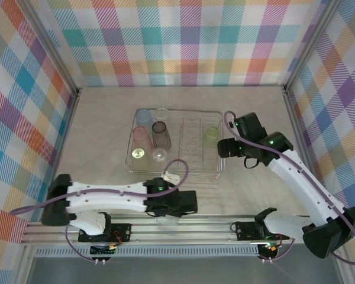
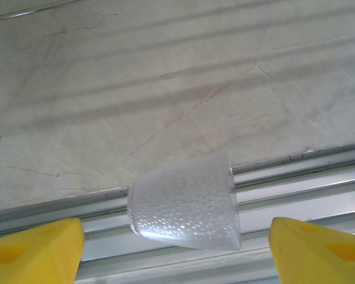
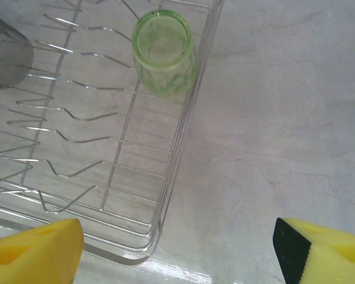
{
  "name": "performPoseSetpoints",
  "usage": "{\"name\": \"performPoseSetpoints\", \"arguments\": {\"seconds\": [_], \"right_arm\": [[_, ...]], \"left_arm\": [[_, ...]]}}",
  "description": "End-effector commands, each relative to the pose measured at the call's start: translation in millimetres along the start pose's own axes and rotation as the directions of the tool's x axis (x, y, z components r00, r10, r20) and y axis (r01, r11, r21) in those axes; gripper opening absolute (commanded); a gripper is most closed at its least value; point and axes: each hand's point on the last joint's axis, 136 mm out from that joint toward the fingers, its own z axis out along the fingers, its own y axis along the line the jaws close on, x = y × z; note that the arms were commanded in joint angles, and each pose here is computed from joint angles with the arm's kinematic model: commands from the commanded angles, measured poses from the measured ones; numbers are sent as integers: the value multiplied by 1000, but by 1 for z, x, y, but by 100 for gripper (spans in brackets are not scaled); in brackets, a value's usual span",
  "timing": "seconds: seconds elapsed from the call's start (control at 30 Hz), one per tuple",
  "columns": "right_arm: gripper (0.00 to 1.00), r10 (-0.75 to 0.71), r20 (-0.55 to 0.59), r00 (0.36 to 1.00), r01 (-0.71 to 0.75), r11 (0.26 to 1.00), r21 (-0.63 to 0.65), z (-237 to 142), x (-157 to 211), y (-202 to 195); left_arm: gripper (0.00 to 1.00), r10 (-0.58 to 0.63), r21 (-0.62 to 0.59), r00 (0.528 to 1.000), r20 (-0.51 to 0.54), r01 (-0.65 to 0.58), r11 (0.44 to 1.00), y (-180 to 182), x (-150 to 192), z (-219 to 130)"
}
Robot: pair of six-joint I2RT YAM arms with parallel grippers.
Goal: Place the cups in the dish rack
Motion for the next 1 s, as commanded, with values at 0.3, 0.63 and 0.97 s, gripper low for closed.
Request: {"name": "performPoseSetpoints", "arguments": {"seconds": [0.3, 0.63, 0.97], "right_arm": [[83, 93, 67, 993, -96, 994, 45, -14, 15, -27], [82, 116, 82, 990, -121, 991, 57, -17, 20, -38], [82, 118, 81, 990, -122, 991, 47, -15, 17, -38]], "left_arm": [[75, 117, -249, 990, -80, -134, 959, 1, 16, 21], [67, 154, -244, 976, -152, -188, 951, -15, 30, 42], [55, 174, -343, 970, -169, -223, 913, 0, 32, 48]]}}
